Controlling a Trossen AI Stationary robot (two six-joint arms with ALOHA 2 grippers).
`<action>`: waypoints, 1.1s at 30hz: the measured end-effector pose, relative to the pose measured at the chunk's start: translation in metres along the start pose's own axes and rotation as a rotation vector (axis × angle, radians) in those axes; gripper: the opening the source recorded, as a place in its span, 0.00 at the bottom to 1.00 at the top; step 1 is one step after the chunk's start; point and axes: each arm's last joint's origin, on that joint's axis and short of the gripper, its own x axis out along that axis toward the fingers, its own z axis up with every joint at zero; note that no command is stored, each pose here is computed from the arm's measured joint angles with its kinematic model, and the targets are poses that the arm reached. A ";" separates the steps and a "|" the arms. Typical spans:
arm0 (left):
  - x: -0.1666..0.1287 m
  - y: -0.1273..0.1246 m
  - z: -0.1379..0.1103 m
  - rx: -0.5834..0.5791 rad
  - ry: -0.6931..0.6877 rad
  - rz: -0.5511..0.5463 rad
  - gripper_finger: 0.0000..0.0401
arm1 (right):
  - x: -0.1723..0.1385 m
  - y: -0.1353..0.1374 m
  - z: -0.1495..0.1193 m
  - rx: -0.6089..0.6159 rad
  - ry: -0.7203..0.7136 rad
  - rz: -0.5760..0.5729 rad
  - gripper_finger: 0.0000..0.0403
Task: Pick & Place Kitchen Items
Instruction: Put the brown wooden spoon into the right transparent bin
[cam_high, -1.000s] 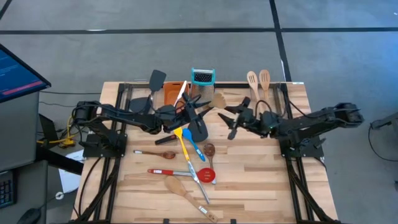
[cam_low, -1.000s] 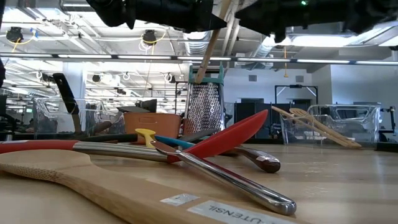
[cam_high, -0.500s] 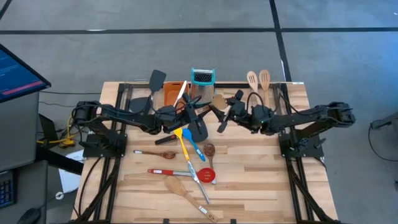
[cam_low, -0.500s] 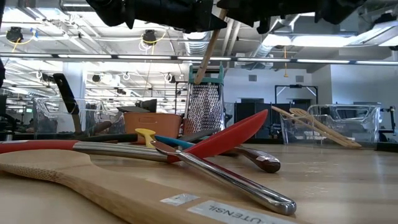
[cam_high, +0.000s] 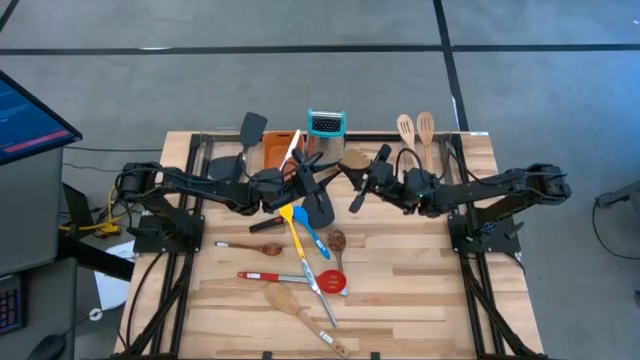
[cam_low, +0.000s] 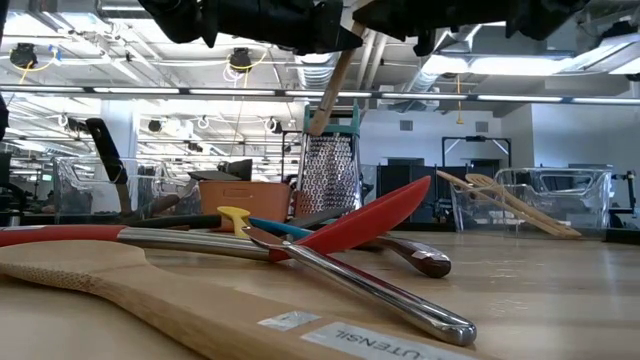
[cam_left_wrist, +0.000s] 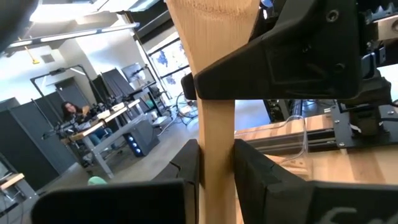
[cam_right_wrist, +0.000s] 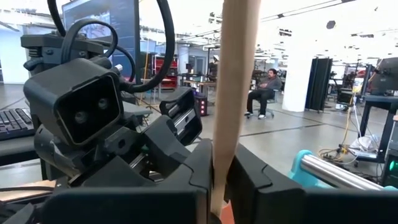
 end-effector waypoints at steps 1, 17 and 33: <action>0.000 0.000 0.000 0.000 0.000 0.000 0.10 | 0.000 0.000 0.000 0.000 -0.001 0.000 0.04; -0.003 0.003 0.006 -0.056 -0.019 -0.005 0.29 | -0.001 0.002 0.001 -0.005 -0.004 0.014 0.04; -0.085 0.047 0.014 -0.157 -0.082 0.013 0.26 | -0.049 -0.044 0.042 -0.029 0.176 -0.107 0.04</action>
